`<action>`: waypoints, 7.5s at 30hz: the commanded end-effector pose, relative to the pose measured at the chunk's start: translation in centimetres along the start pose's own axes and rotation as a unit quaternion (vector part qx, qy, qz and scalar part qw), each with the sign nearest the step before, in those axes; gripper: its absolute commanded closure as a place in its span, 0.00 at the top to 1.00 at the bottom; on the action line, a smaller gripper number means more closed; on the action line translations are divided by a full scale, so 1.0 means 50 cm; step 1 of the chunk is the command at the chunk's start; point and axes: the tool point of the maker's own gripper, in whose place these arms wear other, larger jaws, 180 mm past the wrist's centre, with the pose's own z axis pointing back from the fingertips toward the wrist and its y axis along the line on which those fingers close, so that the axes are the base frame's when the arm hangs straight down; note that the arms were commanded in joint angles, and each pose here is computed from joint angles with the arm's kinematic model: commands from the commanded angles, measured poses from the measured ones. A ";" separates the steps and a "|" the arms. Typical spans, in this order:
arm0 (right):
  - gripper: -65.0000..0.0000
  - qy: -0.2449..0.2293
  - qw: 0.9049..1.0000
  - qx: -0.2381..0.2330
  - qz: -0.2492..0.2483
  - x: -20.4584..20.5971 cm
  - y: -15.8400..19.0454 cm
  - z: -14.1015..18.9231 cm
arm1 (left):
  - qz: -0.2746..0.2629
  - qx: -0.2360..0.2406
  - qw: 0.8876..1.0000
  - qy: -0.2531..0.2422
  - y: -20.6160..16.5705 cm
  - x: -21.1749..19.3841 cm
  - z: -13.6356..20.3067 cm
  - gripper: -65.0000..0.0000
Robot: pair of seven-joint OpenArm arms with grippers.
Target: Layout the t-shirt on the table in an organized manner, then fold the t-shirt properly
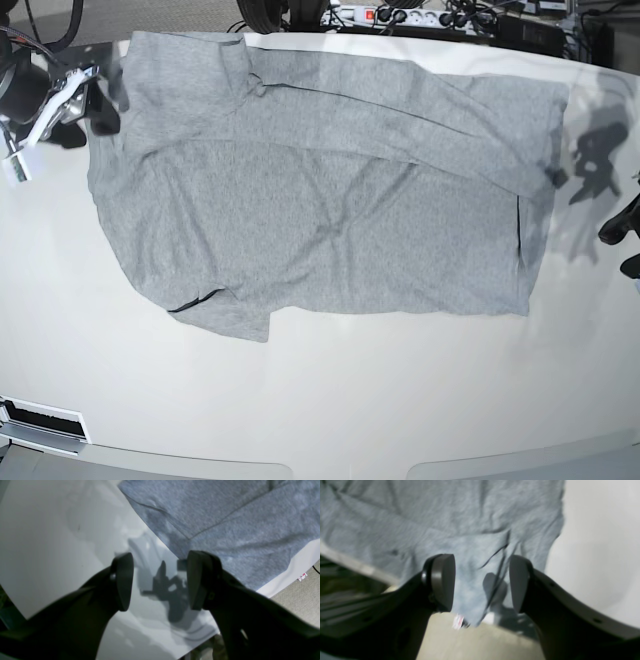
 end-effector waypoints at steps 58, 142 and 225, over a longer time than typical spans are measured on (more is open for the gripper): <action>0.00 0.085 0.973 0.166 -0.134 -0.164 0.139 -0.086 | 0.041 0.007 0.999 0.028 0.010 -0.047 -0.020 0.53; 0.03 -0.101 0.994 0.040 -0.024 0.139 -0.011 -0.172 | 0.042 0.005 0.999 0.024 0.009 -0.043 -0.020 0.53; 0.00 0.312 0.948 -0.037 0.048 -0.325 -0.071 -0.116 | 0.060 -0.138 0.978 0.145 -0.373 -0.318 -0.176 0.00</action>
